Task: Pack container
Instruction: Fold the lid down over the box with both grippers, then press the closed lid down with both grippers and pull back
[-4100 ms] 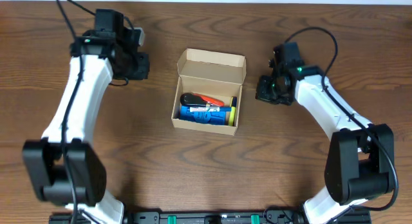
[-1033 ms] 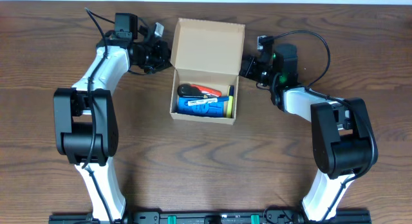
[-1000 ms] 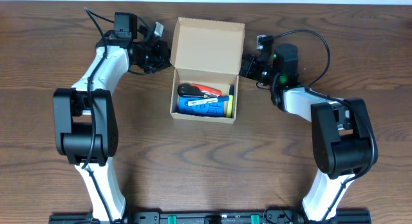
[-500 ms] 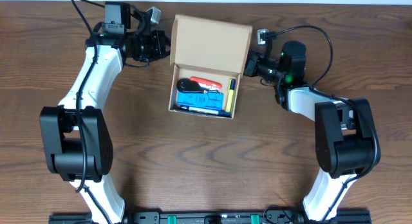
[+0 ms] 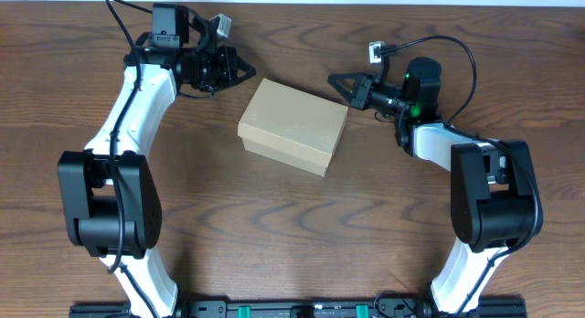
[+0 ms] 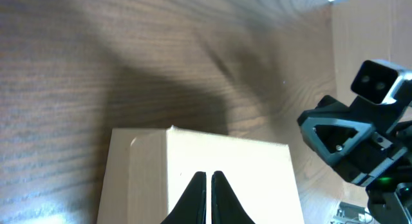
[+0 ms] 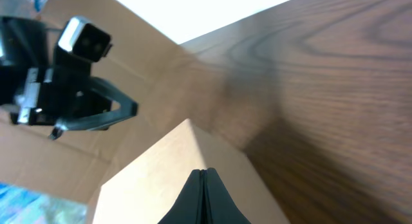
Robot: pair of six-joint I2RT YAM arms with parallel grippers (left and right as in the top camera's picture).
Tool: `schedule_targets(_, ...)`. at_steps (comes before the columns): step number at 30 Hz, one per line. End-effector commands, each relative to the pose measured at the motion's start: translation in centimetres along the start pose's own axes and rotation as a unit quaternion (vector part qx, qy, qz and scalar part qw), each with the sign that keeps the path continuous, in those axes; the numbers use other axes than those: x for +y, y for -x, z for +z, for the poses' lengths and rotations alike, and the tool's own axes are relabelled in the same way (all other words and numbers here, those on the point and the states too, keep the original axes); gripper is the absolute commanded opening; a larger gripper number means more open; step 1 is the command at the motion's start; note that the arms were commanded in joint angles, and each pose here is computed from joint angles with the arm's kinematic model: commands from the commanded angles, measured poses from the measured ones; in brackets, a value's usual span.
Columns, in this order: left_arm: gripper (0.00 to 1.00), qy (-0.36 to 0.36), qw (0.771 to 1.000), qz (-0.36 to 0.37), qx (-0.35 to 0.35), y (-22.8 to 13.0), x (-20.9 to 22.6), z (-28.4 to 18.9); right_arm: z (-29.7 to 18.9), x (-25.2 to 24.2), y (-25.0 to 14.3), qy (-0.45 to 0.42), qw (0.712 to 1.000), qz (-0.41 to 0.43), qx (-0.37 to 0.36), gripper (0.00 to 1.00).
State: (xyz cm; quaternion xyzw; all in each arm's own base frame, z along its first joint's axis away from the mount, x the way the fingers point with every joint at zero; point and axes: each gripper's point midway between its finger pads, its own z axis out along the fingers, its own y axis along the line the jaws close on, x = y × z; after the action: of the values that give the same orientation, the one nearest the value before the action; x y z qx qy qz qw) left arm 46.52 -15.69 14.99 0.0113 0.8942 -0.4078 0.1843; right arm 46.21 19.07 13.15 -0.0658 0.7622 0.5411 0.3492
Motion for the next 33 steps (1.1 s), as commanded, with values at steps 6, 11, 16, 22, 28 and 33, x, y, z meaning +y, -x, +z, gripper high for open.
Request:
schedule_targets(6, 0.06, 0.008, 0.999, 0.042, 0.027, -1.4, -1.0, -1.1, -1.1, 4.5, 0.0, 0.074, 0.996, -0.031, 0.037, 0.01)
schedule_targets(11, 0.06, 0.013, 0.997, 0.065, 0.036, -2.4, -2.1, -2.6, -1.7, 5.8, -0.1, 0.064, 0.997, -0.013, 0.049, 0.01)
schedule_targets(16, 0.06, 0.072, 0.991, 0.092, 0.060, -4.3, -2.2, -3.7, -2.4, 4.3, -1.6, -0.040, 0.997, -0.002, 0.064, 0.01)
schedule_targets(22, 0.06, 0.118, 0.979, 0.144, 0.080, -6.2, -3.9, -4.4, -4.9, 5.5, -2.8, -0.126, 0.987, -0.049, 0.091, 0.01)
schedule_targets(28, 0.06, 0.166, 0.969, 0.160, 0.083, -6.7, -3.3, -4.6, -6.0, 9.0, -4.0, -0.126, 0.983, -0.075, 0.111, 0.01)
schedule_targets(33, 0.06, 0.169, 0.969, 0.156, 0.089, -7.5, -2.0, -3.7, -5.8, 8.2, -7.9, -0.160, 0.969, -0.066, 0.176, 0.01)
